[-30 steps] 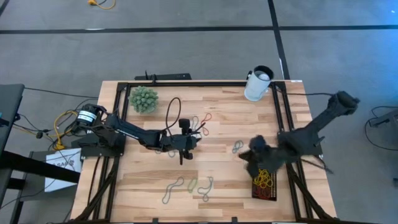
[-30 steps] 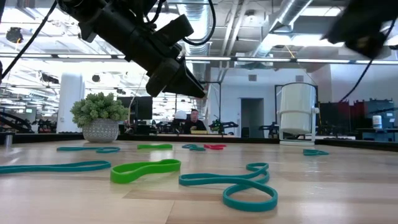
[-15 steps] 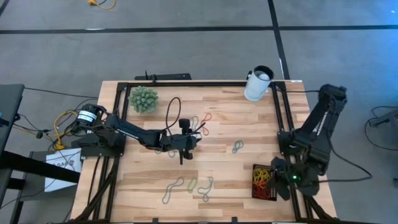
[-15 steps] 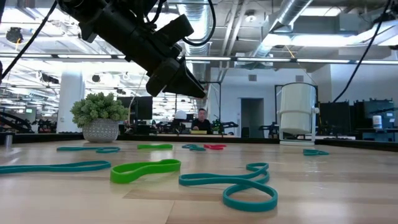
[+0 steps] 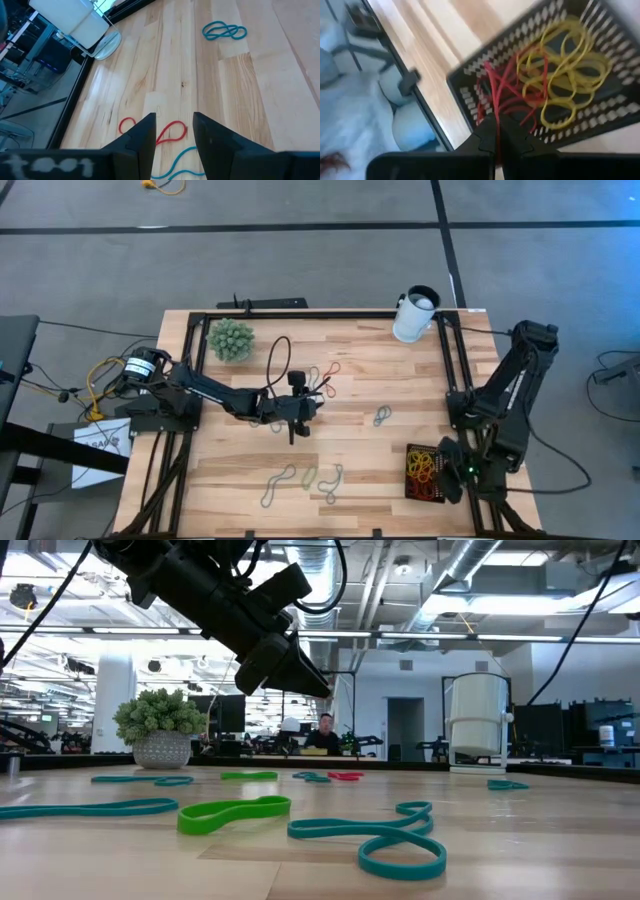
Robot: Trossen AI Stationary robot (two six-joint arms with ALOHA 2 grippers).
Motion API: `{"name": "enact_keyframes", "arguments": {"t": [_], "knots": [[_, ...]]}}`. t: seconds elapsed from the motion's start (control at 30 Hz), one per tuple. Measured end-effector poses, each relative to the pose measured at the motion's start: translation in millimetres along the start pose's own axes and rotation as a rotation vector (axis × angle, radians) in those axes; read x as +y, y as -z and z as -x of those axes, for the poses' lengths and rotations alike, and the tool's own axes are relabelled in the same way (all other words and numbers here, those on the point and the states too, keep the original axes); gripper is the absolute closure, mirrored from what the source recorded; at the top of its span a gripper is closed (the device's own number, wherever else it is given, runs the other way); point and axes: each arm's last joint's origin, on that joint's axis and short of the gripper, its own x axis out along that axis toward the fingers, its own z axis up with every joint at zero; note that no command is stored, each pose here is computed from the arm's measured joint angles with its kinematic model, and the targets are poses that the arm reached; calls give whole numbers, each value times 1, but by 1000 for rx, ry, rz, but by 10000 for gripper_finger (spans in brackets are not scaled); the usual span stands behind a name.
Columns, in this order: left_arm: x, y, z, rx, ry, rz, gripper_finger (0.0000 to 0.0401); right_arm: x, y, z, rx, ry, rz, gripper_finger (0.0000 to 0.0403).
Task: Pick and place items into bin
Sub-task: Put the left red rubberband into the black basket
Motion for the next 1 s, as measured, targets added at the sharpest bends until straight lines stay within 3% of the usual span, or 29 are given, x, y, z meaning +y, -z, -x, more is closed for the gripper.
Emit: {"name": "enact_keyframes", "arguments": {"t": [0.3,0.57,1.0], "knots": [[0,0,0,0,0,1,279,0,11,-36,43,146,12,375],[0,0,0,0,-1,1,279,6,-1,-31,41,91,9,333],[1,0,0,9,-29,-7,279,12,-16,-29,214,70,-79,325]]}}
